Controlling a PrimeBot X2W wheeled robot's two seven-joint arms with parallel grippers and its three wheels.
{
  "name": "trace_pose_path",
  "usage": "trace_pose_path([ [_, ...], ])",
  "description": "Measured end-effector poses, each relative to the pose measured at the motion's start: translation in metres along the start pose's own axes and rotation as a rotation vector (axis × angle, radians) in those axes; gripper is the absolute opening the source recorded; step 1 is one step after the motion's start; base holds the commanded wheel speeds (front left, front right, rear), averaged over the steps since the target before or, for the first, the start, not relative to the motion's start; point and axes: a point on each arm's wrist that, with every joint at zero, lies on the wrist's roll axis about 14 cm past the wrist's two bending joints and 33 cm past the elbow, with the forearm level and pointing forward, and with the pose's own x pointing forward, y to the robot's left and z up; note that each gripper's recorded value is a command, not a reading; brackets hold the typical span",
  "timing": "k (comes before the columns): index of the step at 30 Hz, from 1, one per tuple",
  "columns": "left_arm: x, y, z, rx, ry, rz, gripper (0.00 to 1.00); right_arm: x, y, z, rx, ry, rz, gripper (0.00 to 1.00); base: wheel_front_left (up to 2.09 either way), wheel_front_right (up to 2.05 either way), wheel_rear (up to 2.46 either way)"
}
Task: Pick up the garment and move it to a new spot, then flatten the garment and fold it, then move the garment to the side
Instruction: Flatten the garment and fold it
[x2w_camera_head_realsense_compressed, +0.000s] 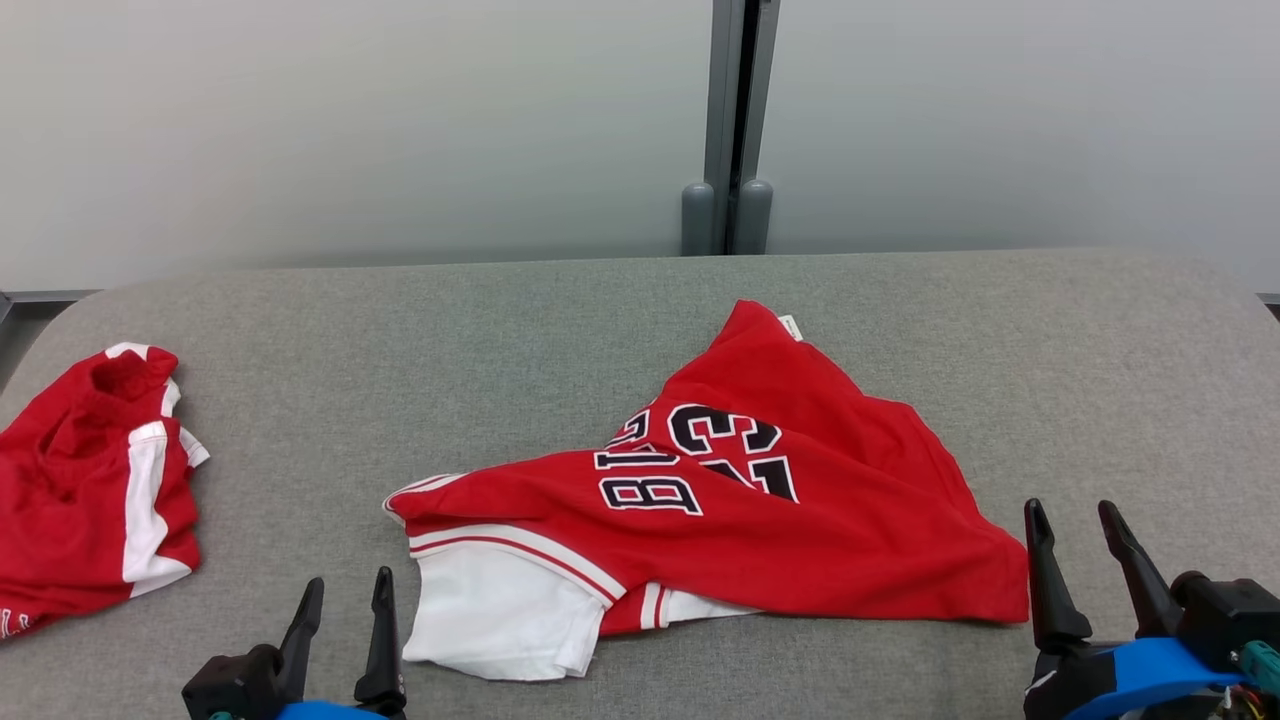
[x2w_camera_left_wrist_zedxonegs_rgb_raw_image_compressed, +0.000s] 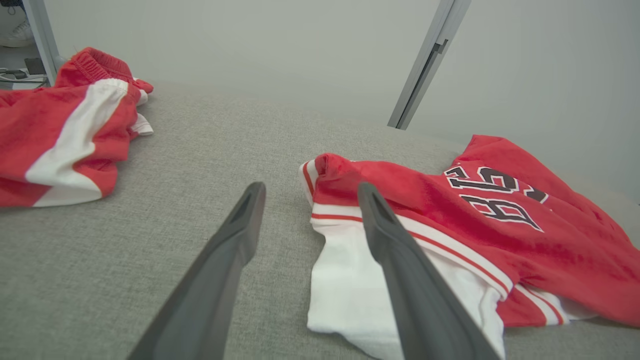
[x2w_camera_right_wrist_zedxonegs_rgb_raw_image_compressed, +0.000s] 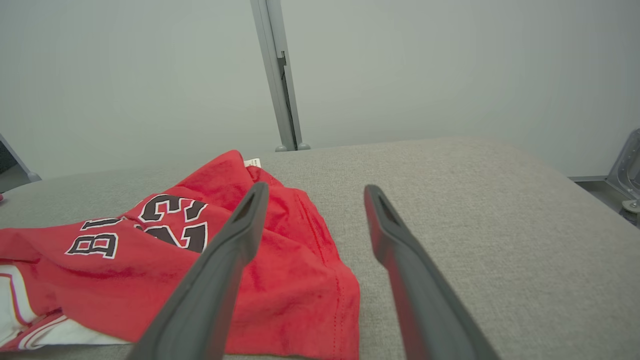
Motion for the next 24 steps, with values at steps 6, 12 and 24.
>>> trace_pose_path([
  [6,0.001,-0.003,-0.006,-0.006,0.028,-0.007,1.00,0.001,-0.001,-0.004,0.000,0.024,-0.004,1.00,0.00,0.00,0.00],
  [12,-0.002,-0.008,-0.038,-0.025,0.169,-0.008,1.00,-0.003,-0.013,-0.035,0.017,0.156,-0.043,1.00,0.00,0.00,0.00],
  [24,0.001,-0.003,-0.085,-0.029,0.391,0.046,1.00,-0.007,-0.017,-0.097,0.057,0.410,-0.066,1.00,0.00,0.00,0.00],
])
